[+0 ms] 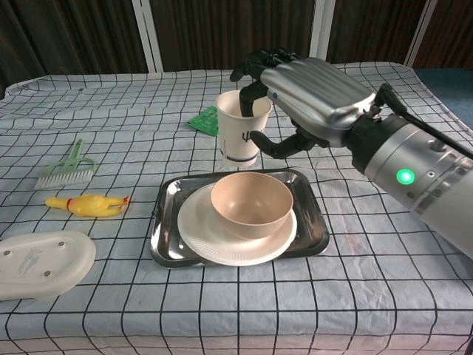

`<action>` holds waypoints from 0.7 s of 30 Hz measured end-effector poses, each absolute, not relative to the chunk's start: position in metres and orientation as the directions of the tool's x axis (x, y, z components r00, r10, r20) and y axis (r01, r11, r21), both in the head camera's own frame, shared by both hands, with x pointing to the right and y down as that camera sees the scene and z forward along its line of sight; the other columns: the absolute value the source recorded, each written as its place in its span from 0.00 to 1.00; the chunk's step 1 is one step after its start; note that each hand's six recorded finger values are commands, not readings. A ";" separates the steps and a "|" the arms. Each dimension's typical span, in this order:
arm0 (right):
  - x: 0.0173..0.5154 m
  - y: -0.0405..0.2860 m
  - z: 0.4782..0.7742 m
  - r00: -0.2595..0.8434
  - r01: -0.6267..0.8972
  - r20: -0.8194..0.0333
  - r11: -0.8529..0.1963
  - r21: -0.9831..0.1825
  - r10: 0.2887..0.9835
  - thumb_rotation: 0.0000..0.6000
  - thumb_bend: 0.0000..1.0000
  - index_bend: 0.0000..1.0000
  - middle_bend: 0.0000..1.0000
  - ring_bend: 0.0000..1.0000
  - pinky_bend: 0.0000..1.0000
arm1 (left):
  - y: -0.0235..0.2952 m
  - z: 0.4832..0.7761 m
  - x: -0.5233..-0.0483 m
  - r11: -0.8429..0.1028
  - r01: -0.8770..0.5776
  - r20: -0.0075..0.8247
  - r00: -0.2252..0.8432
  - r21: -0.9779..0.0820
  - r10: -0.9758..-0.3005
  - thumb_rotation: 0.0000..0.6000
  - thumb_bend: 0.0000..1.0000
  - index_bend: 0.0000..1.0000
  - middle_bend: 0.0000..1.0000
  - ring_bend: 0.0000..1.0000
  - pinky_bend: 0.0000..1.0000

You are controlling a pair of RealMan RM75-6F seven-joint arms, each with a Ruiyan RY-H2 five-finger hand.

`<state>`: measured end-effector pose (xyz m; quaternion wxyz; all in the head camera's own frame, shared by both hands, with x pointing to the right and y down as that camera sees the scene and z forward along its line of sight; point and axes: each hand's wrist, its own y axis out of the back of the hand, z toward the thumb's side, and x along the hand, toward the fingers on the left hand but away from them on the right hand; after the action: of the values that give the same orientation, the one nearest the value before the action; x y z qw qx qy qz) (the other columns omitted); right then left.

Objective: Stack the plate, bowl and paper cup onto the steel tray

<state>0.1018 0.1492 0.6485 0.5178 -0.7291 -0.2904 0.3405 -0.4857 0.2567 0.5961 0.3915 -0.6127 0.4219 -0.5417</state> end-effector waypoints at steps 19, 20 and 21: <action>0.129 0.204 0.678 0.641 0.004 -0.305 -0.400 -0.916 0.705 1.00 0.41 0.67 0.14 0.00 0.00 | 0.257 0.602 -0.483 -0.360 -0.095 0.355 0.066 -0.928 -0.933 1.00 0.40 0.00 0.00 0.00 0.00; 0.126 0.204 0.680 0.644 0.001 -0.307 -0.402 -0.916 0.701 1.00 0.41 0.67 0.14 0.00 0.00 | 0.257 0.603 -0.483 -0.362 -0.096 0.357 0.067 -0.927 -0.932 1.00 0.40 0.00 0.00 0.00 0.00; 0.124 0.205 0.681 0.647 0.000 -0.309 -0.405 -0.914 0.697 1.00 0.41 0.66 0.14 0.00 0.00 | 0.257 0.603 -0.483 -0.365 -0.096 0.359 0.069 -0.926 -0.931 1.00 0.40 0.00 0.00 0.00 0.00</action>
<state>0.1241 0.2048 0.6811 0.4948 -0.7606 -0.2293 0.3522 -0.4828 0.2571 0.6031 0.3839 -0.6221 0.4127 -0.5434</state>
